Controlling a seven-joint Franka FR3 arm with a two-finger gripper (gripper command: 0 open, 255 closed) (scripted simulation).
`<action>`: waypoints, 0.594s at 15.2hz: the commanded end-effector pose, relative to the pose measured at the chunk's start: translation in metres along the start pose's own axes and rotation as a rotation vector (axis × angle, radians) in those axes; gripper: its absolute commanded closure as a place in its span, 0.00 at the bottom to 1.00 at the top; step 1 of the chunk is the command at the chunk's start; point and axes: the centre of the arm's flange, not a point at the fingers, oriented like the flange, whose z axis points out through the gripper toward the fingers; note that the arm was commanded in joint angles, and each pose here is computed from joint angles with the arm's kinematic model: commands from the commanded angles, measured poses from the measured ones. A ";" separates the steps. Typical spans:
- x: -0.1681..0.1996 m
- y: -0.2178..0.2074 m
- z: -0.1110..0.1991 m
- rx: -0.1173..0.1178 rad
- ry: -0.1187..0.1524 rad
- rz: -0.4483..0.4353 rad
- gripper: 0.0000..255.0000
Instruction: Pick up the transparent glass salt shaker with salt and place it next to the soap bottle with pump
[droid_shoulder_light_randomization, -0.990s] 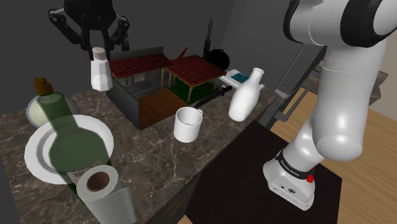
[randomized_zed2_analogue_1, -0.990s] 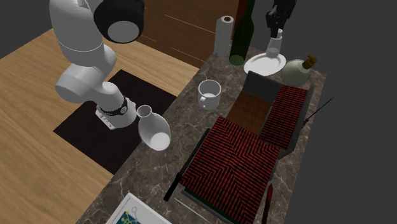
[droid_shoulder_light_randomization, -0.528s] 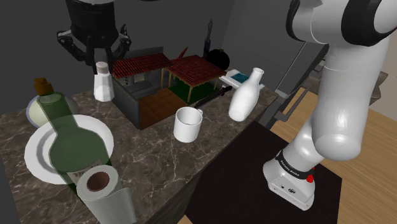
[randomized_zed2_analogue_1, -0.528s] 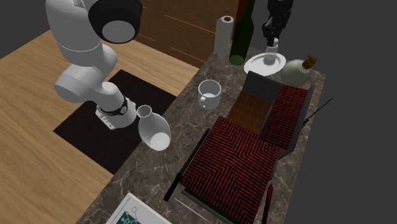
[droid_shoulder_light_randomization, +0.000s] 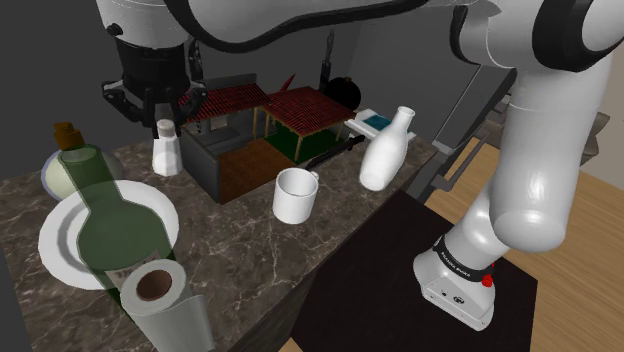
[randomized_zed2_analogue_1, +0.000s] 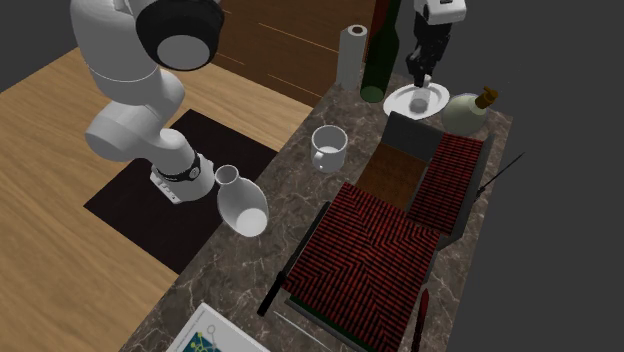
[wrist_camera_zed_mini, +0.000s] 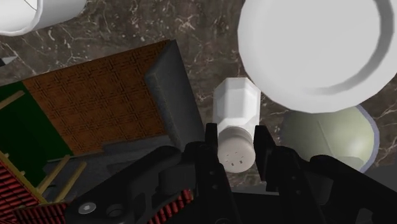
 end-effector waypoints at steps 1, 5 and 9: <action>-0.003 0.000 0.009 0.000 0.000 0.000 1.00; -0.007 0.001 0.030 0.000 0.000 0.000 1.00; -0.012 0.001 0.051 0.000 0.000 0.000 1.00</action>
